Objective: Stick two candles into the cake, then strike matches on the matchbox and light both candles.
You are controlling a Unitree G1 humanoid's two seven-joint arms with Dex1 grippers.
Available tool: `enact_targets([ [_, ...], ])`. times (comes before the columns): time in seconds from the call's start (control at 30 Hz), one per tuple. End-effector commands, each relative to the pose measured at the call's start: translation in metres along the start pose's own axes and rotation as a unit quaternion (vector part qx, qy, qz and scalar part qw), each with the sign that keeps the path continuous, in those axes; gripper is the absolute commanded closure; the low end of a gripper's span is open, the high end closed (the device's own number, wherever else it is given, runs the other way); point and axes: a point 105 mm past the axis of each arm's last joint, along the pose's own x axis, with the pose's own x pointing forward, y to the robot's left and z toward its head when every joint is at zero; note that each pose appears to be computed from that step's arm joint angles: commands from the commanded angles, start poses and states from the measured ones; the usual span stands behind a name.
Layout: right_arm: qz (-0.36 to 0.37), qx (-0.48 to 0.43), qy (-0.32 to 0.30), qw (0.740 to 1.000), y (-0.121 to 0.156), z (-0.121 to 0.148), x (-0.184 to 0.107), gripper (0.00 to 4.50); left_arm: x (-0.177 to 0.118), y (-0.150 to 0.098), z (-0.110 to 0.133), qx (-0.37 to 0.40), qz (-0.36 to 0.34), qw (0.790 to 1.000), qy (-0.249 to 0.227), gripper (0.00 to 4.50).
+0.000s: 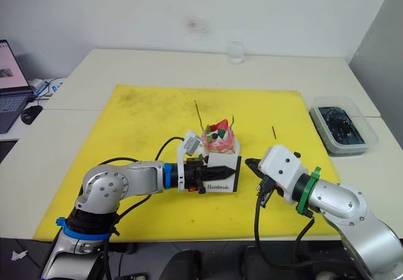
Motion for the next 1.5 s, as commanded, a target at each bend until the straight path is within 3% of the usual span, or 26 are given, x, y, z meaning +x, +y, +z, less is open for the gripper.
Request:
enact_targets([
  [0.03,0.002,-0.027,-0.004,1.000,0.001,0.008,-0.001,4.47,0.000,-0.013,0.004,0.024,-0.025,0.999,-0.012,4.50],
  [1.27,0.009,-0.023,0.011,1.000,0.006,0.001,0.013,4.47,0.003,-0.023,-0.012,0.074,-0.060,0.995,0.029,4.50],
  [1.3,-0.008,-0.028,0.010,1.000,0.002,0.001,0.013,4.47,0.001,-0.022,-0.012,0.076,-0.058,0.995,0.030,4.50],
  [1.4,-0.147,-0.059,0.004,0.987,-0.050,0.008,0.002,4.47,-0.024,-0.013,-0.015,0.066,-0.027,0.997,0.033,4.50],
  [1.5,-0.170,-0.075,-0.022,0.982,-0.063,0.022,-0.005,4.47,-0.060,0.008,-0.026,0.040,0.044,0.997,0.039,4.50],
])
